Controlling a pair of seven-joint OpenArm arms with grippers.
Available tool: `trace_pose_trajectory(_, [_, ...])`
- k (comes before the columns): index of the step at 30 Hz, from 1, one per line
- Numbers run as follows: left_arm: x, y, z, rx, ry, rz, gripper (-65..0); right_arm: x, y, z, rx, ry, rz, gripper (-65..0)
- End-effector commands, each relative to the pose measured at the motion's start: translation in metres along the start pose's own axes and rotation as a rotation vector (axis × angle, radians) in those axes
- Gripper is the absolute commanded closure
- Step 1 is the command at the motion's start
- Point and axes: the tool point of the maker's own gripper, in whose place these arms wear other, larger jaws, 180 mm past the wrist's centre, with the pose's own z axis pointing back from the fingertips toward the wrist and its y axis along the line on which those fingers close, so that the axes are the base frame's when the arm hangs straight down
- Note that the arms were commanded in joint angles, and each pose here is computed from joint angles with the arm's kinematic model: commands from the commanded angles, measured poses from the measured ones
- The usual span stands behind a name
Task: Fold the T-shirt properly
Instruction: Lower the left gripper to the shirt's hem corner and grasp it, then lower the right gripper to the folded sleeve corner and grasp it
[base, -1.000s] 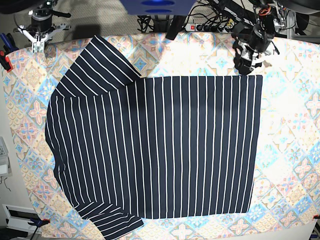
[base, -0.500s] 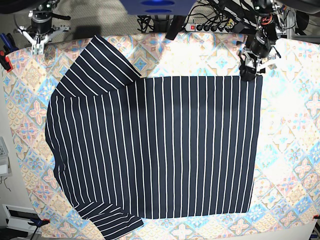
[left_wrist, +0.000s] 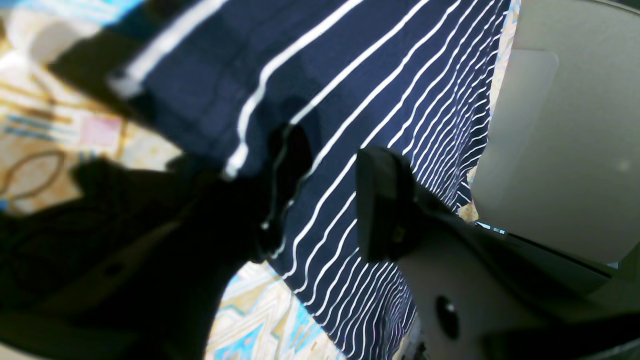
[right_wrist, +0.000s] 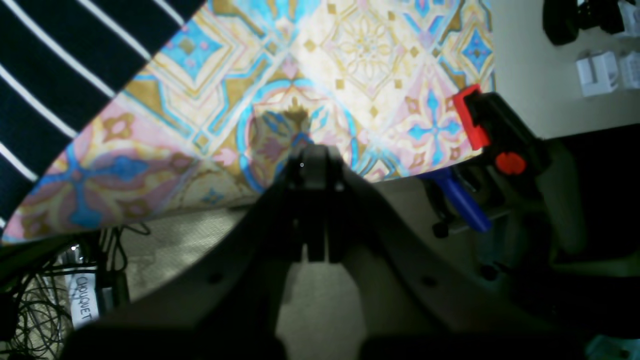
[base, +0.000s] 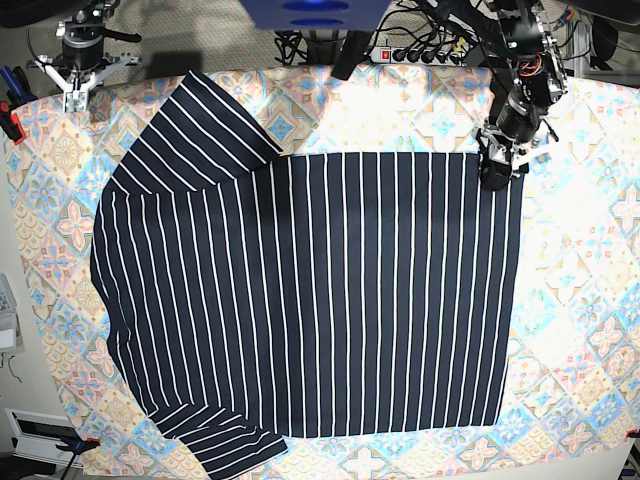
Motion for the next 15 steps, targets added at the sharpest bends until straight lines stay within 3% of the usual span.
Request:
trace_pose_trajectory(1, [-0.002,0.000,0.002,0.005,0.024,-0.014,-18.5,0.013,-0.004,0.004,-0.008,-0.045,0.014,0.0])
trace_pose_trajectory(5, [-0.005,0.001,0.002,0.005,0.034,-0.013,0.0,0.019,0.016,0.005,0.045,-0.060,0.018,-0.2])
trace_pose_trajectory(15, [-0.004,0.001,0.002,0.008,0.034,-0.018,0.0,0.031,0.095,0.020,0.249,-0.096,0.026,-10.0])
